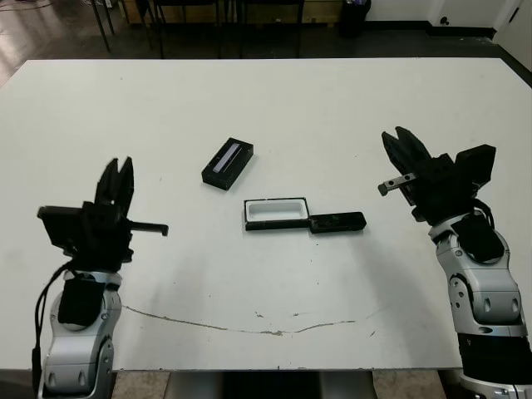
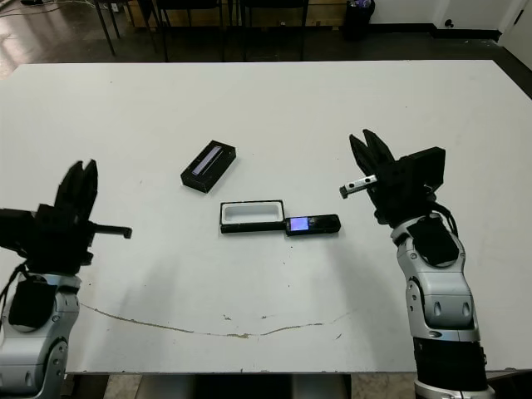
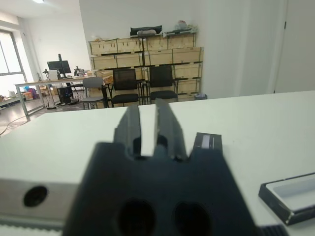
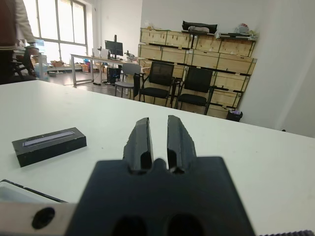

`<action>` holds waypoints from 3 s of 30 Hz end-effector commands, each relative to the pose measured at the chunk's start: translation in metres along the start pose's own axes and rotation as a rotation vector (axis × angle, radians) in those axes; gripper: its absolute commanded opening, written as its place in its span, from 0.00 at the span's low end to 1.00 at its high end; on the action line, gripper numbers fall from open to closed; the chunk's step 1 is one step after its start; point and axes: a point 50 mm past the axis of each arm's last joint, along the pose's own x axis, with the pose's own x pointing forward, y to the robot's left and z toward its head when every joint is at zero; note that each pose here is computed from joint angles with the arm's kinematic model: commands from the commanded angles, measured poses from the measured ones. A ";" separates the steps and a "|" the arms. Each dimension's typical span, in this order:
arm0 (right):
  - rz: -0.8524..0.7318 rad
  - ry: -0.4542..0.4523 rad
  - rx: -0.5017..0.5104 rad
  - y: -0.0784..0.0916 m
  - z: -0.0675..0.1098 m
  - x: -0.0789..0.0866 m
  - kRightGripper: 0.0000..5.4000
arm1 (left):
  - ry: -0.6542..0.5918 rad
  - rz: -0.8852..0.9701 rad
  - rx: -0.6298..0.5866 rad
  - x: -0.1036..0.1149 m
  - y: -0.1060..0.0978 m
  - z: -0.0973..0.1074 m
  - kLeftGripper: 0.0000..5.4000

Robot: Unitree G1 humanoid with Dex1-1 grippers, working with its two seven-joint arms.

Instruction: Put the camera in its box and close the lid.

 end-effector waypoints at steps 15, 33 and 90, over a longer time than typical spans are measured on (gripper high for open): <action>0.118 0.139 -0.143 -0.020 -0.008 0.016 0.00 | 0.034 -0.019 0.002 0.003 -0.005 -0.003 0.00; 0.778 0.558 -0.487 -0.025 -0.033 0.069 0.00 | 0.036 -0.041 0.011 -0.002 -0.011 -0.005 0.00; 0.731 0.576 -0.628 -0.027 -0.051 0.014 0.00 | 0.053 -0.035 0.015 -0.004 -0.015 -0.005 0.00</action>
